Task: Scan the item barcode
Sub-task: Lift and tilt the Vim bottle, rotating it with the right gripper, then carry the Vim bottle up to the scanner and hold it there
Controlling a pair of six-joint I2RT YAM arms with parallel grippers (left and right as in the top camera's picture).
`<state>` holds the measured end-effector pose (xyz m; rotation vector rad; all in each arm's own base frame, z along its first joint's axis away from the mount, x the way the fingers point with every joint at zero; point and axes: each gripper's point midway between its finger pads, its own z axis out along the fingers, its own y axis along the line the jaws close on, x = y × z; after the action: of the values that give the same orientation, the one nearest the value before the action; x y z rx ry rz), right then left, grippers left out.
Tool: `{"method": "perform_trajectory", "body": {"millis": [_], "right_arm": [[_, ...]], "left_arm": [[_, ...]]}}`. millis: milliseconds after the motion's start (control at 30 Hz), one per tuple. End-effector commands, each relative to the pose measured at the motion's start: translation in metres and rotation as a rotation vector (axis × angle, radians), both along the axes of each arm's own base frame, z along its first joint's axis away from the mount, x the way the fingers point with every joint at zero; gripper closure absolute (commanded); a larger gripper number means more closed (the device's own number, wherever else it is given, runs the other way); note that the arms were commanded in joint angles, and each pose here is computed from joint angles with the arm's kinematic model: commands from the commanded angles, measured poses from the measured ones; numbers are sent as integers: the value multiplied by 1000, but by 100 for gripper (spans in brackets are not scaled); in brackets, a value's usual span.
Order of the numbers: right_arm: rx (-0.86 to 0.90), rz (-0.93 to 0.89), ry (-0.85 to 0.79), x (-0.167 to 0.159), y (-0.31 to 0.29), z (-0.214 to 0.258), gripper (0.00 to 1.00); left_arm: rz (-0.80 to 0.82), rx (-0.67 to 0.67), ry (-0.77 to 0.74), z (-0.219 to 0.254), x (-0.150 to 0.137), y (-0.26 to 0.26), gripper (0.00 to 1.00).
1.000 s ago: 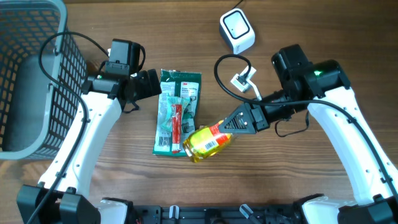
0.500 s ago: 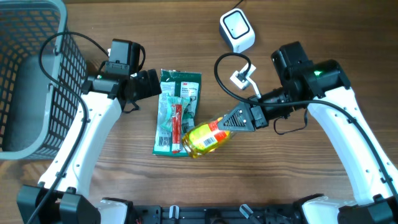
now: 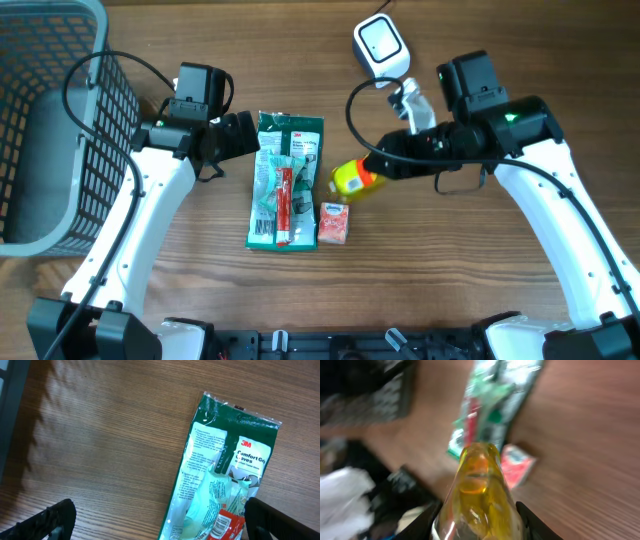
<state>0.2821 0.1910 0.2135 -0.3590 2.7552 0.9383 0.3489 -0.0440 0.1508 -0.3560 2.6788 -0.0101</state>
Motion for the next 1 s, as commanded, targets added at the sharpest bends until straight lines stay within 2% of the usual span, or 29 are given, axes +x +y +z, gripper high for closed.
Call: {"method": "perform_trajectory", "body": {"millis": [0,167,300,733,967], "right_arm": [[-96,-188,-142,36,-21,45,96],[-200,-279,-286,62,-42,110,96],[-272,-279,-330,86,-47,127,95],[-644,-334,-501,218,-54,44,95],[-942,-203,-678,248,-36,27,95]], "left_arm": [[-3,9,-24,8,3,3,0],[-3,9,-24,8,3,3,0],[-3,9,-24,8,3,3,0],[-3,9,-24,8,3,3,0],[-3,9,-24,8,3,3,0]]}}
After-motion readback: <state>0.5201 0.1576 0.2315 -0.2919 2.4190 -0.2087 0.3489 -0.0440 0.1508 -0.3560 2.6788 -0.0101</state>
